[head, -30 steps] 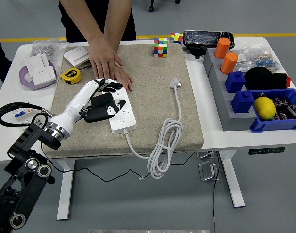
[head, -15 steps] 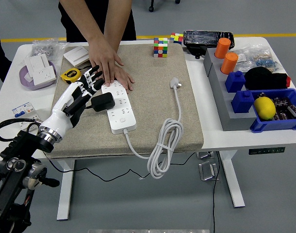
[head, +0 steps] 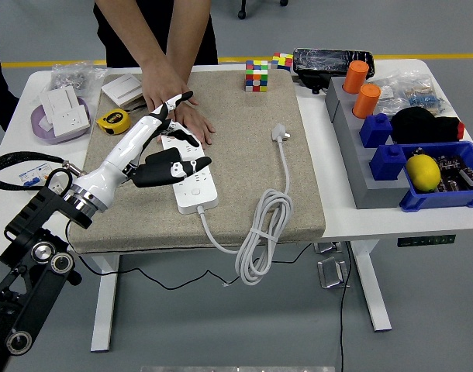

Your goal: Pick up the plug,place it near the board,insert it into the board,press the button

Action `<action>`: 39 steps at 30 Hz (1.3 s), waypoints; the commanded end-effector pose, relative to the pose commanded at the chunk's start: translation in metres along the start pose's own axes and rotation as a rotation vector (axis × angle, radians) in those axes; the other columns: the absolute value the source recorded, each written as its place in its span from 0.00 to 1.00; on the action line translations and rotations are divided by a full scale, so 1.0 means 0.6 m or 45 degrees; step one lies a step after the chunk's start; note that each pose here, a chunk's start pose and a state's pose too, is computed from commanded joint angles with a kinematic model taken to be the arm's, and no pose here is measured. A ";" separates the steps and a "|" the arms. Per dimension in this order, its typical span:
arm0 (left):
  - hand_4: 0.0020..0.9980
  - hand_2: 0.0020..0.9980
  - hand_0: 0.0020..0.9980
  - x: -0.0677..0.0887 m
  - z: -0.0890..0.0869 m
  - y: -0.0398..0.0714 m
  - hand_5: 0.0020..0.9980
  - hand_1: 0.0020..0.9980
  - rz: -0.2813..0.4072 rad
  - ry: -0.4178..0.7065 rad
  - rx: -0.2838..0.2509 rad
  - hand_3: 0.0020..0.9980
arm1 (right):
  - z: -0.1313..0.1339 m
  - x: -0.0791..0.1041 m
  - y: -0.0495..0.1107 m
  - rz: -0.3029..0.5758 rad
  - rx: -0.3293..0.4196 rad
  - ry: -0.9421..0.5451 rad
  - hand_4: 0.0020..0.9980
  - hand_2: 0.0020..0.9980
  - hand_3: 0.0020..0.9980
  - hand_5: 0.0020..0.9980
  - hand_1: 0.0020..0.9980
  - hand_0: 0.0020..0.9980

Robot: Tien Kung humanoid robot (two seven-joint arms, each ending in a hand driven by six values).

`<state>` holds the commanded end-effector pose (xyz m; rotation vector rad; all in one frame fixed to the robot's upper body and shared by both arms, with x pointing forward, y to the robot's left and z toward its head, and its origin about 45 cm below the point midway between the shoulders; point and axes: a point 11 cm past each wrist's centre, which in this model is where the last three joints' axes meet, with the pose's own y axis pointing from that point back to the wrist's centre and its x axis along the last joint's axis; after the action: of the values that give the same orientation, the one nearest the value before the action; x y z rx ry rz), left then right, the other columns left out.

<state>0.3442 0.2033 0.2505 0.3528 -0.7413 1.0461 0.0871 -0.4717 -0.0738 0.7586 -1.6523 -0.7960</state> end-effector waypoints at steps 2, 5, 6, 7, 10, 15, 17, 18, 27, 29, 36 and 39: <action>0.67 0.13 0.16 -0.005 -0.001 -0.005 0.00 0.01 -0.035 -0.105 0.010 0.92 | 0.000 0.000 0.000 0.000 -0.001 -0.001 1.00 0.75 0.78 1.00 0.76 0.84; 0.67 0.13 0.16 -0.019 -0.010 -0.012 0.00 0.01 -0.128 -0.275 0.051 0.92 | 0.000 0.000 0.000 0.000 -0.001 -0.003 1.00 0.75 0.78 1.00 0.76 0.84; 0.67 0.13 0.16 -0.023 -0.013 -0.014 0.00 0.01 -0.156 -0.325 0.065 0.92 | 0.000 -0.001 0.000 -0.001 -0.001 -0.003 1.00 0.75 0.78 1.00 0.76 0.84; 0.62 0.12 0.14 -0.028 -0.018 -0.015 0.00 0.00 -0.185 -0.382 0.082 0.91 | 0.000 -0.001 0.000 -0.001 -0.001 -0.003 1.00 0.75 0.78 1.00 0.76 0.84; 0.62 0.12 0.14 -0.044 -0.030 -0.018 0.00 0.00 -0.265 -0.417 0.112 0.91 | -0.001 -0.002 0.000 -0.003 0.001 -0.005 1.00 0.75 0.78 1.00 0.76 0.84; 0.62 0.11 0.15 -0.060 -0.054 -0.020 0.00 0.00 -0.330 -0.412 0.165 0.89 | -0.002 -0.001 0.000 -0.002 0.001 -0.007 1.00 0.75 0.78 1.00 0.76 0.84; 0.62 0.11 0.15 -0.066 -0.067 -0.021 0.00 0.00 -0.358 -0.409 0.191 0.89 | -0.002 -0.001 0.000 -0.002 0.002 -0.007 1.00 0.75 0.78 1.00 0.76 0.84; 0.62 0.11 0.15 -0.068 -0.071 -0.020 0.00 0.00 -0.365 -0.408 0.198 0.89 | -0.002 -0.001 0.000 -0.001 0.001 -0.007 1.00 0.75 0.78 1.00 0.76 0.84; 0.61 0.12 0.15 -0.096 -0.125 -0.012 0.00 0.00 -0.470 -0.368 0.317 0.90 | -0.003 -0.002 0.001 -0.003 0.002 -0.010 1.00 0.75 0.78 1.00 0.76 0.84; 0.61 0.12 0.15 -0.097 -0.129 -0.010 0.00 0.00 -0.470 -0.364 0.325 0.90 | -0.003 -0.003 0.001 -0.004 0.002 -0.010 1.00 0.75 0.78 1.00 0.76 0.84; 0.61 0.12 0.15 -0.097 -0.149 -0.004 0.00 0.00 -0.469 -0.350 0.372 0.89 | -0.005 -0.003 0.001 -0.004 0.004 -0.012 1.00 0.75 0.78 1.00 0.76 0.84; 0.61 0.12 0.15 -0.098 -0.152 -0.002 0.00 0.00 -0.473 -0.349 0.380 0.87 | -0.005 -0.002 0.001 -0.003 0.004 -0.012 1.00 0.75 0.78 1.00 0.76 0.84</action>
<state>0.3630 0.2186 0.1445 0.8706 -0.7275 0.7606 0.0902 -0.4708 -0.0736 0.7602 -1.6619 -0.7998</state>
